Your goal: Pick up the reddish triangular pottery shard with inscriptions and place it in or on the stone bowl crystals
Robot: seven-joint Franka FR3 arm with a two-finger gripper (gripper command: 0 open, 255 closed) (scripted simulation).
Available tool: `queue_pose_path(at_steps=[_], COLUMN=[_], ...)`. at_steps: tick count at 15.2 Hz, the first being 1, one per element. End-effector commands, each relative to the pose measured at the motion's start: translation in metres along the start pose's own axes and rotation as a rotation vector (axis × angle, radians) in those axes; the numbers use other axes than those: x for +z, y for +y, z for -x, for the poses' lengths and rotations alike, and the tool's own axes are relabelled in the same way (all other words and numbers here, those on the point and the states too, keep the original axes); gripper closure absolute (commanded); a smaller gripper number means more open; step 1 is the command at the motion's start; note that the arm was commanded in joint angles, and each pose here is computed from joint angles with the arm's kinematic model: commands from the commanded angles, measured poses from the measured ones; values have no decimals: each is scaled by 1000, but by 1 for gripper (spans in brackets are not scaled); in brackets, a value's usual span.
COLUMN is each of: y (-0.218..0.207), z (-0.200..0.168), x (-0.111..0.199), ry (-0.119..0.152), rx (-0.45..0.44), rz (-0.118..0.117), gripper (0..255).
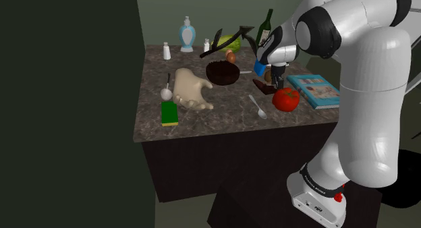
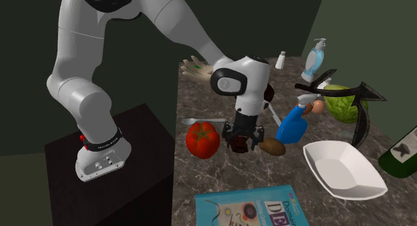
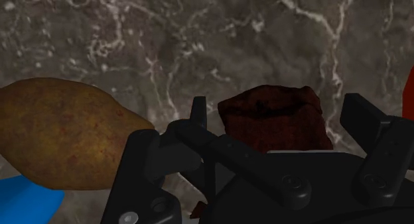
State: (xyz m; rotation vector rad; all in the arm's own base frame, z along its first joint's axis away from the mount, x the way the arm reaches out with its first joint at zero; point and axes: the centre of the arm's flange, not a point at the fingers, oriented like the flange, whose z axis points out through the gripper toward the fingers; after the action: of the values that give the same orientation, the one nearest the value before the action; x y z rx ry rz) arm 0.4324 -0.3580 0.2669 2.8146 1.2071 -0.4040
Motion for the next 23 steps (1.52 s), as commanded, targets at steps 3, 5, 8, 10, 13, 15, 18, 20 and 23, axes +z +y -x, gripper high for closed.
queue_pose_path(at_steps=[3,5,8,10,13,15,18,20,23], y=[0,0,0,0,0,0,-1,-1,-2], z=[-1,-1,-1,-1,-1,-1,3,6,10], x=[1,1,2,2,2,1,-14,-24,-39], ry=[0,0,0,0,0,0,0,0,0], rx=[-1,-1,-1,-1,-1,-1,-1,-1,-1], rz=[0,0,0,0,0,0,0,0,0], gripper=[0,0,255,255,255,255,255,255,255])
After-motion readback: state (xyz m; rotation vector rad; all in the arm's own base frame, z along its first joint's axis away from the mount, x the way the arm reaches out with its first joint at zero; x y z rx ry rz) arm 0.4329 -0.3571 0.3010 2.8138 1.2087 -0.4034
